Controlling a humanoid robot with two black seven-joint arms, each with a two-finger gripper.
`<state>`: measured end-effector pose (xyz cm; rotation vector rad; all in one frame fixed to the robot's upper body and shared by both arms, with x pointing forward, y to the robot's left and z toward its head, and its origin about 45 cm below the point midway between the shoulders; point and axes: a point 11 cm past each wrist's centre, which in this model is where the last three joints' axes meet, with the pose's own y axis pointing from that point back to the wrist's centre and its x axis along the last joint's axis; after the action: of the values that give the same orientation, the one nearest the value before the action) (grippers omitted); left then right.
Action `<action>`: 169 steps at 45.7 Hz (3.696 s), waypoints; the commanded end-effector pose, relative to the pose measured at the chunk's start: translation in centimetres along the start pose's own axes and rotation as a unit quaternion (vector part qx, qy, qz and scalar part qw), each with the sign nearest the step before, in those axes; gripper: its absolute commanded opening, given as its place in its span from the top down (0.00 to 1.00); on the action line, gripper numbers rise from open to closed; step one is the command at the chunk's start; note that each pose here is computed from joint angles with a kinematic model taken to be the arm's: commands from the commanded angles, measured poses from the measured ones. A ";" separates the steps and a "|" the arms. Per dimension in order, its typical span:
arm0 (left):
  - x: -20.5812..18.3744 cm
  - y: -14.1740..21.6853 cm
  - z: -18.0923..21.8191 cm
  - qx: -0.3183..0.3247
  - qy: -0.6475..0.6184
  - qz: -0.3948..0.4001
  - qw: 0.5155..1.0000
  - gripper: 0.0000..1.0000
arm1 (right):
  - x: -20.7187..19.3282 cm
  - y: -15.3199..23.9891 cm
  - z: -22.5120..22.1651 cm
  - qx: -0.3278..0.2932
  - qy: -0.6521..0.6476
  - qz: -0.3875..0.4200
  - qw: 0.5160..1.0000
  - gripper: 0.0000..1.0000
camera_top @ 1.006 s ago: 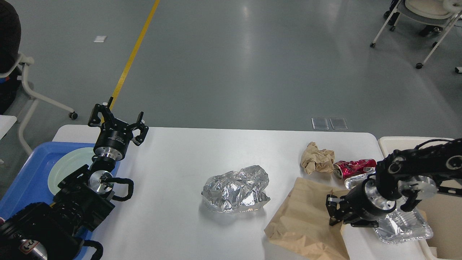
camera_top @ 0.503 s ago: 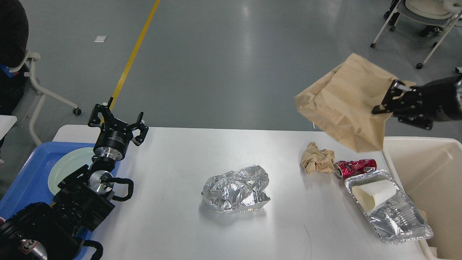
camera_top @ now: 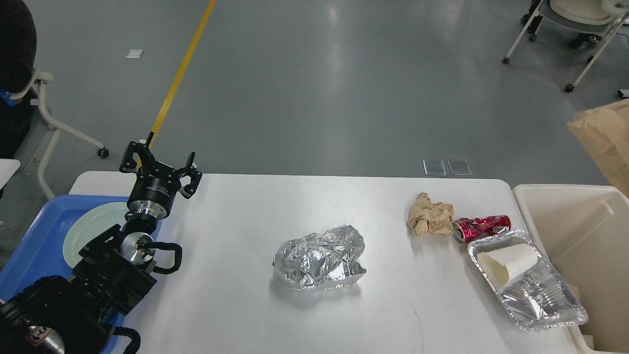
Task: Tidy desktop
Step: 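Lift the paper bag and drop it into the white bin, then move the right gripper over the crumpled aluminium foil, then grasp the crumpled foil with the right gripper, then lift the foil and drop it into the white bin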
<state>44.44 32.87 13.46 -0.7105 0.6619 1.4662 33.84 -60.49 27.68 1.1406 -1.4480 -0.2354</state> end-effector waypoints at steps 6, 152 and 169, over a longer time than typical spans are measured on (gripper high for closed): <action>0.0 0.0 0.0 0.000 0.000 0.000 1.000 0.03 | -5.2 -5.6 6.1 -0.098 0.064 0.042 0.992 0.31; 0.1 0.1 0.0 0.000 0.000 0.000 1.000 0.03 | -50.7 9.0 -17.0 0.181 0.458 -0.286 0.822 1.00; 0.0 0.0 0.0 0.000 0.000 0.000 1.000 0.03 | -47.8 10.9 -17.6 0.191 0.438 -0.313 0.821 1.00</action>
<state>44.43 32.89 13.45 -0.7107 0.6620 1.4665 33.10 -11.47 6.75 1.6893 -0.2409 0.1606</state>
